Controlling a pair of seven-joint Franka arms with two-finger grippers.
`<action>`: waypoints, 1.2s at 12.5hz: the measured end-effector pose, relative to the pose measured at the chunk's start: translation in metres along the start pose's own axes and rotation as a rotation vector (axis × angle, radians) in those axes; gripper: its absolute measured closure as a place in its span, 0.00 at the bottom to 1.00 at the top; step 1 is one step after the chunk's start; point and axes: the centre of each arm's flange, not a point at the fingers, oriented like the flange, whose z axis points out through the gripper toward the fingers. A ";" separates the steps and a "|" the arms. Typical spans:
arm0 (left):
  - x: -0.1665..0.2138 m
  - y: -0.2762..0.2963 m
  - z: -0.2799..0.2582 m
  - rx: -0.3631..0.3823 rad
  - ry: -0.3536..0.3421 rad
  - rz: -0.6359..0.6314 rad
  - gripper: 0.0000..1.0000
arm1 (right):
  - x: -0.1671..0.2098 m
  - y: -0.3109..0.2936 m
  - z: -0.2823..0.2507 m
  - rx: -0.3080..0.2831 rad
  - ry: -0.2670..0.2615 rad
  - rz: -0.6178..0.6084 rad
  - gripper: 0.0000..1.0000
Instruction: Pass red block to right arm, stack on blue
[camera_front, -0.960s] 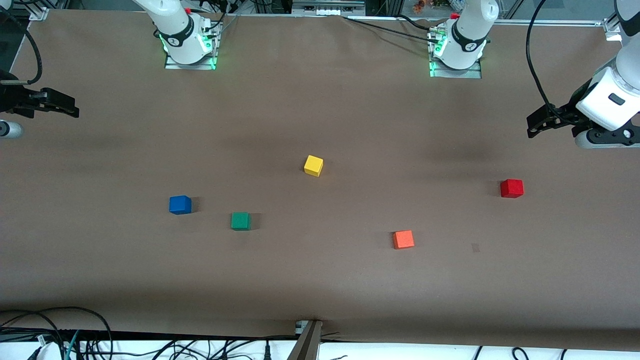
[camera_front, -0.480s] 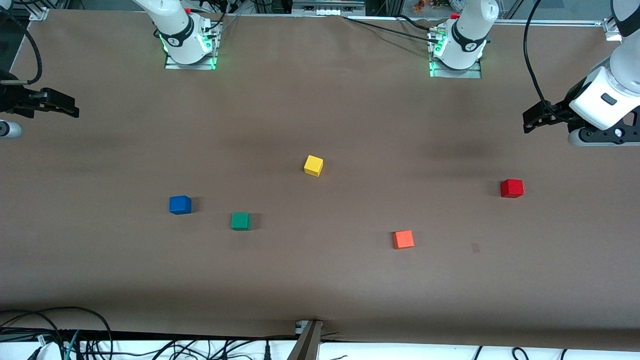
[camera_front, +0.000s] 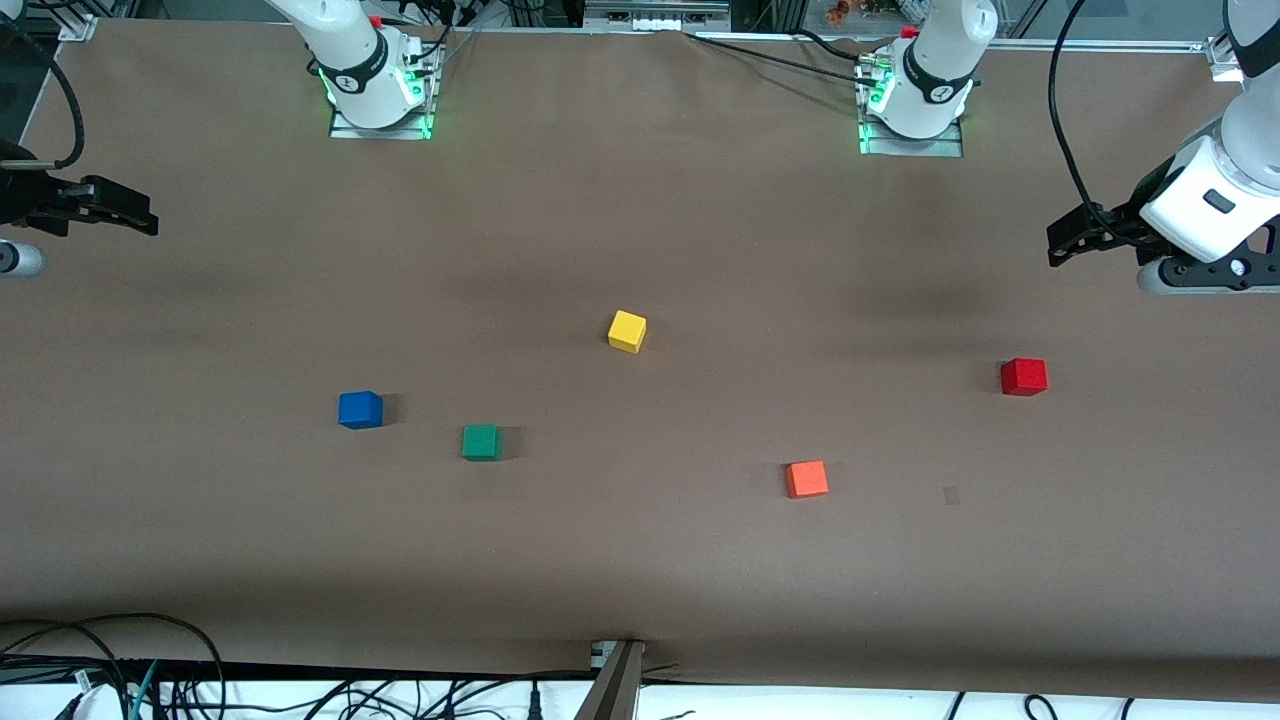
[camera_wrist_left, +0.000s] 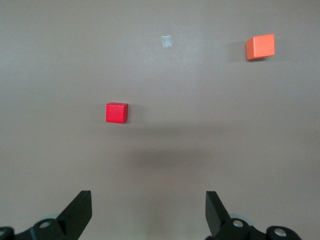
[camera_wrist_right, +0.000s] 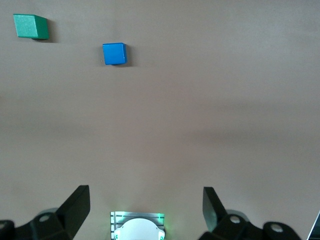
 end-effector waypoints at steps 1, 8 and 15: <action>0.004 -0.002 0.006 0.000 -0.012 -0.004 0.00 | 0.000 0.000 0.000 0.000 0.000 0.000 0.00; 0.047 -0.093 0.086 -0.027 -0.102 -0.062 0.00 | 0.000 0.001 0.000 0.000 0.000 0.001 0.00; 0.067 -0.133 0.260 -0.002 0.128 0.035 0.00 | 0.000 0.001 0.000 0.000 0.000 0.001 0.00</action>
